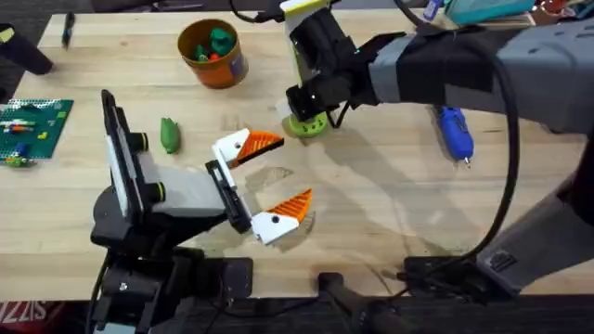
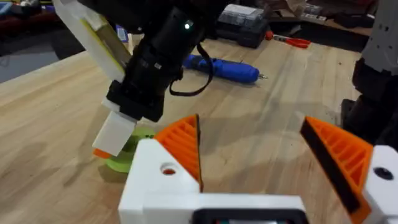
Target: Pick up the gripper from the table and insert it into the empty holder that is missing its gripper. Then pick up a screw, insert it into the mounting hole, and use the screwdriver to tighten it. Finally, clean up the table by picking up the vegetable and placing it into the bucket.
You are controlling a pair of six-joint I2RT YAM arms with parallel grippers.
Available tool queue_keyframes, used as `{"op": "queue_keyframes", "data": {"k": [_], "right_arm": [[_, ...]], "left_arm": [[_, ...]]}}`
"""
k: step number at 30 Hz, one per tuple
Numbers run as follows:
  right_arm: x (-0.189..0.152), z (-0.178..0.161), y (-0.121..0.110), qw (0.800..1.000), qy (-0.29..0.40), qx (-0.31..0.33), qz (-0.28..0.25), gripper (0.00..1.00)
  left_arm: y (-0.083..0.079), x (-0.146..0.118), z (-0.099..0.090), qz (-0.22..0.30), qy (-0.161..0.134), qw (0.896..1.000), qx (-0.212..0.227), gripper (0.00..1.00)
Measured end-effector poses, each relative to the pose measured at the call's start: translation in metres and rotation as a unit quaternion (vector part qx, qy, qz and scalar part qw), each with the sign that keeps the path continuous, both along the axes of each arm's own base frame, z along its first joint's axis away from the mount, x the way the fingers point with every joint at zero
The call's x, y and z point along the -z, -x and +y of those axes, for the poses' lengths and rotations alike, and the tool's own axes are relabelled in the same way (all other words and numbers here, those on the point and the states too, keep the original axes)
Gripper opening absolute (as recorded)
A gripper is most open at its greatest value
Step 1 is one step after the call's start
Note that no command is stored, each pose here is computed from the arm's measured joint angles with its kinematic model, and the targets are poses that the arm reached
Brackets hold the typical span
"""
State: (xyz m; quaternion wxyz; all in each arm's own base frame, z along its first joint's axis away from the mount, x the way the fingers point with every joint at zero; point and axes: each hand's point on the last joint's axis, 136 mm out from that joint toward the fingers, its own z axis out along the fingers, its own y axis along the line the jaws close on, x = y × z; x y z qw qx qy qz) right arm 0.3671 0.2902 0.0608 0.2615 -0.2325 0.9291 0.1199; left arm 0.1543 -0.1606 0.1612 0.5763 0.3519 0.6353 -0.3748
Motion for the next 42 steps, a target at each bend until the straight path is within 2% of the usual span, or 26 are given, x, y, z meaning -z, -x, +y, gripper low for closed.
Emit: {"op": "queue_keyframes", "data": {"k": [4, 8, 9, 11, 14, 26, 32, 42], "right_arm": [[0.0001, 0.0000, 0.0000, 1.000, 0.000, 0.000, 0.000, 0.414], [0.0000, -0.0008, -0.0006, 1.000, 0.001, 0.001, -0.001, 0.350], [0.0002, -0.0010, -0.0008, 1.000, 0.002, 0.002, -0.001, 0.329], [0.0001, -0.0008, -0.0004, 1.000, 0.002, 0.000, -0.001, 0.225], [0.0018, -0.0018, -0.0007, 1.000, 0.005, 0.001, 0.000, 0.157], [0.0021, -0.0026, -0.0014, 1.000, 0.005, 0.003, 0.000, 0.140], [0.0016, -0.0055, -0.0042, 1.000, 0.007, 0.007, -0.003, 0.009], [0.0017, -0.0056, -0.0044, 1.000, 0.007, 0.007, -0.004, 0.006]], "left_arm": [[0.0000, -0.0001, 0.0000, 0.000, 0.000, 1.000, 0.000, 0.986], [0.0000, -0.0002, 0.0001, 0.000, 0.000, 1.000, 0.000, 0.986], [-0.0001, 0.0000, 0.0001, 0.000, 0.000, 1.000, 0.000, 0.986], [0.0000, 0.0000, 0.0000, 0.000, 0.000, 1.000, 0.000, 0.986], [0.0000, 0.0000, 0.0000, 0.000, 0.000, 1.000, 0.000, 0.985], [0.0000, -0.0001, 0.0000, 0.000, 0.000, 1.000, 0.000, 0.985], [-0.0001, 0.0000, 0.0001, 0.000, 0.000, 1.000, 0.000, 0.986], [0.0000, 0.0000, 0.0000, 0.000, 0.000, 1.000, 0.000, 0.986]]}}
